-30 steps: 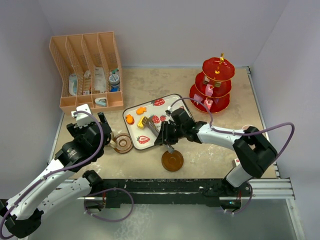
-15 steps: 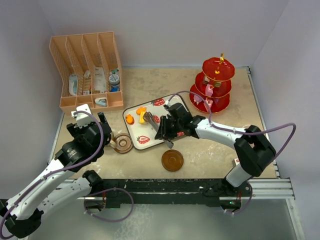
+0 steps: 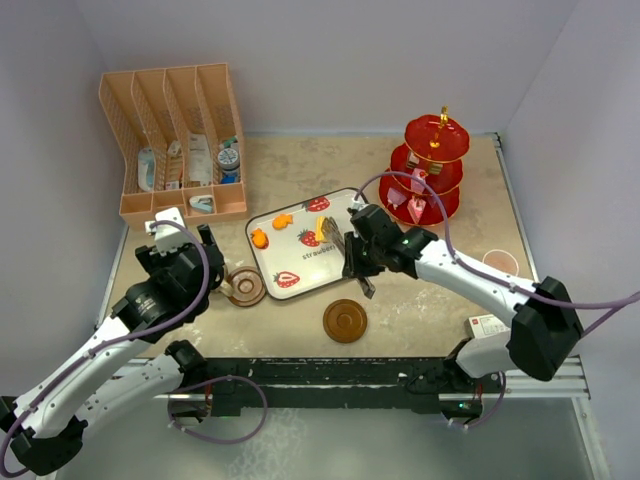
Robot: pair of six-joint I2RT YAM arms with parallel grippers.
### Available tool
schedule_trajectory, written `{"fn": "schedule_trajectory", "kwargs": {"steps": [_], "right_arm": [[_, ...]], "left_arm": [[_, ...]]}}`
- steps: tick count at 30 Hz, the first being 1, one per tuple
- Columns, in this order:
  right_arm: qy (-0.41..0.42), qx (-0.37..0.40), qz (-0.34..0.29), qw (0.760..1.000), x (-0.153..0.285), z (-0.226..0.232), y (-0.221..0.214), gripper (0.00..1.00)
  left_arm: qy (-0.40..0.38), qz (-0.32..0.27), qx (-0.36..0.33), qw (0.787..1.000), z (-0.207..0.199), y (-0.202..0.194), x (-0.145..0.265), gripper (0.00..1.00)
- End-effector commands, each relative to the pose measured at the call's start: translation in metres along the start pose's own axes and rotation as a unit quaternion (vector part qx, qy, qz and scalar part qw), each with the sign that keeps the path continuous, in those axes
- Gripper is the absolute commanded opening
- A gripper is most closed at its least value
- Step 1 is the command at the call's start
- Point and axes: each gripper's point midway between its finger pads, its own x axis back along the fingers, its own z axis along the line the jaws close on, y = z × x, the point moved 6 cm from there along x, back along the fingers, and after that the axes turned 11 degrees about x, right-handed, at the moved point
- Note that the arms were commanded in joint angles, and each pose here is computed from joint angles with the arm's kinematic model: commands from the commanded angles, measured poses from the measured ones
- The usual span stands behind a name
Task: Serve the afternoon tea
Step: Pick up the desert from the tray, then place the desert on the desert table.
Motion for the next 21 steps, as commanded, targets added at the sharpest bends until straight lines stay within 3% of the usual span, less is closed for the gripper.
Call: {"fn": "schedule_trajectory", "kwargs": {"steps": [1,10,21], "right_arm": [[-0.061,0.023,-0.019,0.998,0.035,-0.014,0.007,0.24],[-0.146,-0.005,-0.068,0.987,0.116,-0.032,0.016,0.27],[-0.234,-0.046,-0.086,0.967,0.155,-0.075,0.015,0.29]], "left_arm": [[-0.010,-0.010,0.015,1.000,-0.005,0.012,0.003,0.88],[-0.015,-0.009,0.017,1.000,-0.004,0.012,0.003,0.88],[-0.021,-0.005,0.016,1.000,-0.006,0.011,0.003,0.88]]}}
